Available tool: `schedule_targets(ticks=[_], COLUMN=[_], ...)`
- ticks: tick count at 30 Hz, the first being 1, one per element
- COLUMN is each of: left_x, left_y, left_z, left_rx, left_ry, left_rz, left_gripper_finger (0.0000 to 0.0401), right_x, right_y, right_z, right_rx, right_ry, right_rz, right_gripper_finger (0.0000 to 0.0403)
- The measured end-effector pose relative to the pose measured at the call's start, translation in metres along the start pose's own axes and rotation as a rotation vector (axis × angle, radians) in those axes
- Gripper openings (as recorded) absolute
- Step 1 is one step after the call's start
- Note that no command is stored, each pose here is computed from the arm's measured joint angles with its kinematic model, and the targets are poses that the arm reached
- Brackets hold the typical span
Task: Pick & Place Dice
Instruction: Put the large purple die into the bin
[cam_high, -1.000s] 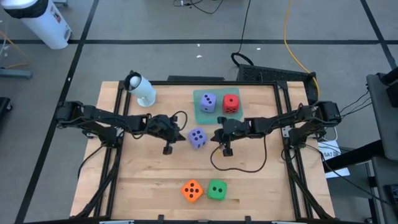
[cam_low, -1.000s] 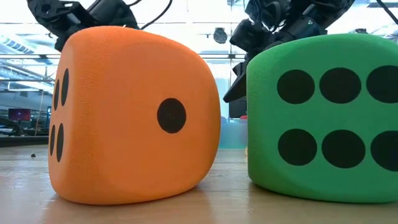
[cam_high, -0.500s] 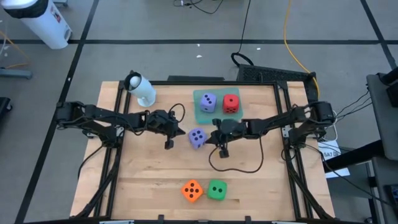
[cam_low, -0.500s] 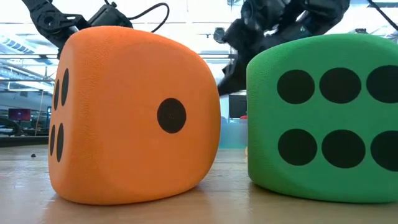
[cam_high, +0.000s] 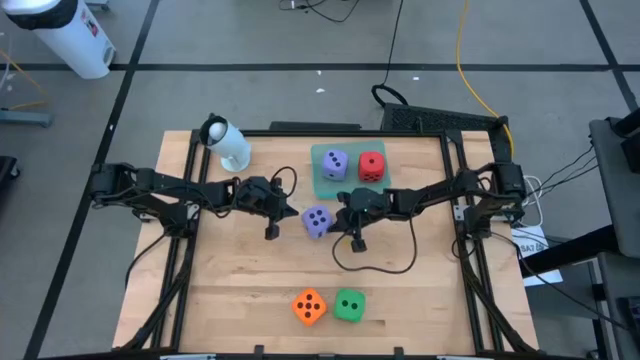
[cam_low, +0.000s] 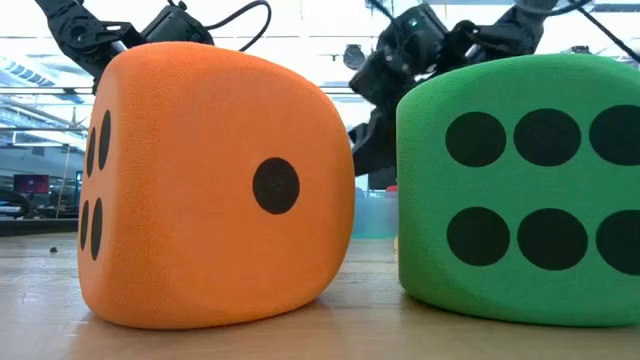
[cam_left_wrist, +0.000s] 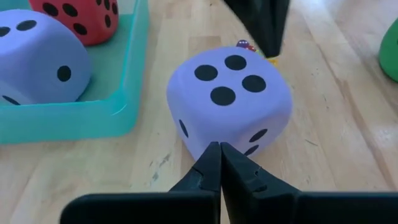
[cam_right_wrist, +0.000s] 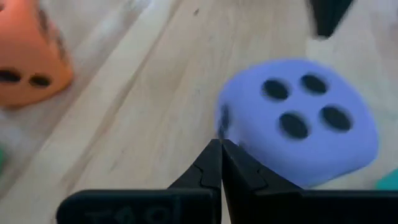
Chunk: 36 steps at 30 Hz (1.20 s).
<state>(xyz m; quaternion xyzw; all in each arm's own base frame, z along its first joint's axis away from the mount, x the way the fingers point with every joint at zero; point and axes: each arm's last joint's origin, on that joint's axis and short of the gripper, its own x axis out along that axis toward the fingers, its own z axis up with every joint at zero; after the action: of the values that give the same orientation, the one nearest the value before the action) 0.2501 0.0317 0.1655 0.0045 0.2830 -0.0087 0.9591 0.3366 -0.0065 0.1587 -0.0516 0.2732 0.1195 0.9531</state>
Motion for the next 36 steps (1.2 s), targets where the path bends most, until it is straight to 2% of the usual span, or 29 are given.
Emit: schedule_targets(ticks=[3,11,19,22,29,36], left_x=[0.0,0.0,0.0,0.001,0.001,-0.001], left_y=[0.0,-0.001,-0.006,-0.009,-0.011,-0.001], left_z=[0.0,-0.002,-0.003,-0.003,-0.008,-0.012], left_rx=[-0.007,0.009,0.048,0.103,0.153,0.069], left_ry=[0.001,0.016,0.027,0.028,0.086,0.123], left_rz=[0.0,-0.03,-0.077,-0.085,-0.068,0.013], left_gripper_finger=[0.0006,0.0003,0.0003,0.0008,0.0004,0.0004], right_x=[0.007,0.005,0.004,0.003,0.003,0.004], right_y=[-0.007,-0.025,-0.03,-0.031,-0.031,-0.029], right_z=[-0.008,-0.013,-0.006,-0.006,-0.007,-0.015], right_rx=[0.035,0.121,0.125,0.145,0.142,0.151], right_ry=[0.011,0.026,-0.037,-0.031,-0.018,0.062], right_rz=[-0.026,-0.211,-0.346,-0.412,-0.416,-0.378], right_gripper_finger=[0.0,0.0,0.0,0.0,0.0,0.0])
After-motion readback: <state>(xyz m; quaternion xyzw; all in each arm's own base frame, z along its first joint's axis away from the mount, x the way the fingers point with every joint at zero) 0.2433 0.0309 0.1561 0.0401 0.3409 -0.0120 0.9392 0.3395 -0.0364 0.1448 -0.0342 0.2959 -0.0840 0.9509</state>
